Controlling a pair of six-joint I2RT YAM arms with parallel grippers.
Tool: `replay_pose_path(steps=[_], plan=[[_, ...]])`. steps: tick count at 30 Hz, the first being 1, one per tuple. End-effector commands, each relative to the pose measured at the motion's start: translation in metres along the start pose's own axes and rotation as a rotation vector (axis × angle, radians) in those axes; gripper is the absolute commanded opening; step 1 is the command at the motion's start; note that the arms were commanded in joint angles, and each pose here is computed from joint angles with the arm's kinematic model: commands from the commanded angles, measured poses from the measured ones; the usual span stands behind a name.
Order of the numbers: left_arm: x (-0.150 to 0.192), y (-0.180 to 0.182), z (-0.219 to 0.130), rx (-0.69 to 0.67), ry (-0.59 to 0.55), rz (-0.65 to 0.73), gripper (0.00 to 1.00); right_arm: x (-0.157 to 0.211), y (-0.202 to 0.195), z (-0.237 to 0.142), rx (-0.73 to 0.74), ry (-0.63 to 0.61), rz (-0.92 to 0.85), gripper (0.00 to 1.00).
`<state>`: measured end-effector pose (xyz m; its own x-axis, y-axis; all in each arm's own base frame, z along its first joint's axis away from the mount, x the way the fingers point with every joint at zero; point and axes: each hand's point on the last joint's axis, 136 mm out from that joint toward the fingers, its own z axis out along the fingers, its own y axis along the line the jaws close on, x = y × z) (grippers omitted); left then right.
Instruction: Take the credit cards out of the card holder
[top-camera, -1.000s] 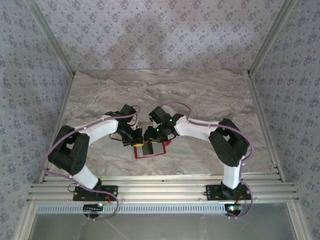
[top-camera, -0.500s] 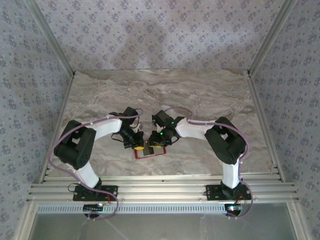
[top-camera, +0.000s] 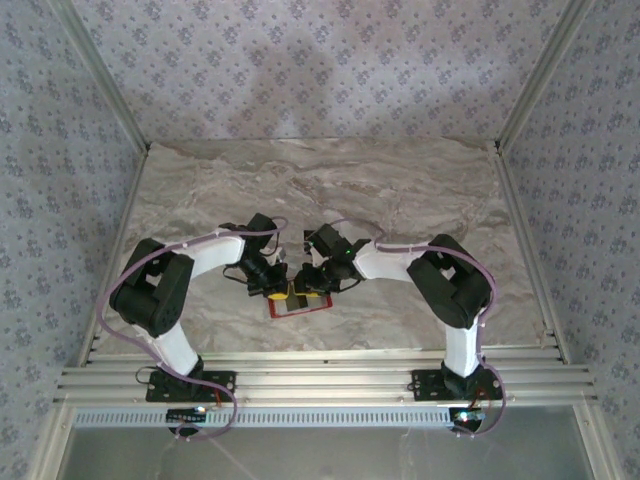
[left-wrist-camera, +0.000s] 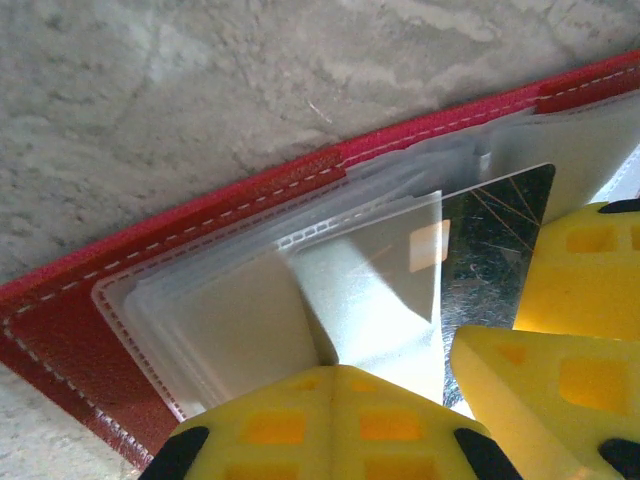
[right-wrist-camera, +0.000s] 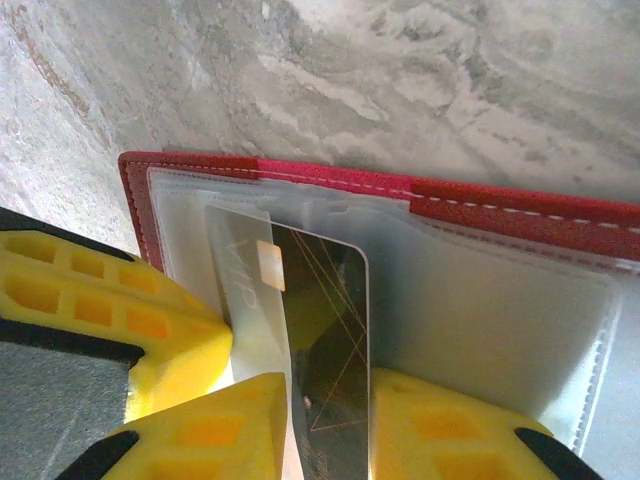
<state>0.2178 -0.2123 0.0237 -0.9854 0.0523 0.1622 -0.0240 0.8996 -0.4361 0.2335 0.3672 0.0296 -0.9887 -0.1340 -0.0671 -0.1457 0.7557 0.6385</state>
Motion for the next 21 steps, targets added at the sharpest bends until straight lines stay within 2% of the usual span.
replay_pose_path(steps=[1, 14, 21], plan=[[0.016, 0.03, 0.009, -0.132, 0.057, -0.028, 0.01, 0.002, 0.01, -0.006, -0.054, 0.001, 0.007, 0.27], [0.016, 0.03, 0.007, -0.129, 0.049, -0.033, 0.01, -0.001, 0.034, -0.023, -0.102, -0.03, -0.035, 0.26], [0.016, 0.03, 0.007, -0.128, 0.047, -0.033, 0.01, 0.0, 0.029, -0.014, -0.087, -0.017, -0.033, 0.18]])
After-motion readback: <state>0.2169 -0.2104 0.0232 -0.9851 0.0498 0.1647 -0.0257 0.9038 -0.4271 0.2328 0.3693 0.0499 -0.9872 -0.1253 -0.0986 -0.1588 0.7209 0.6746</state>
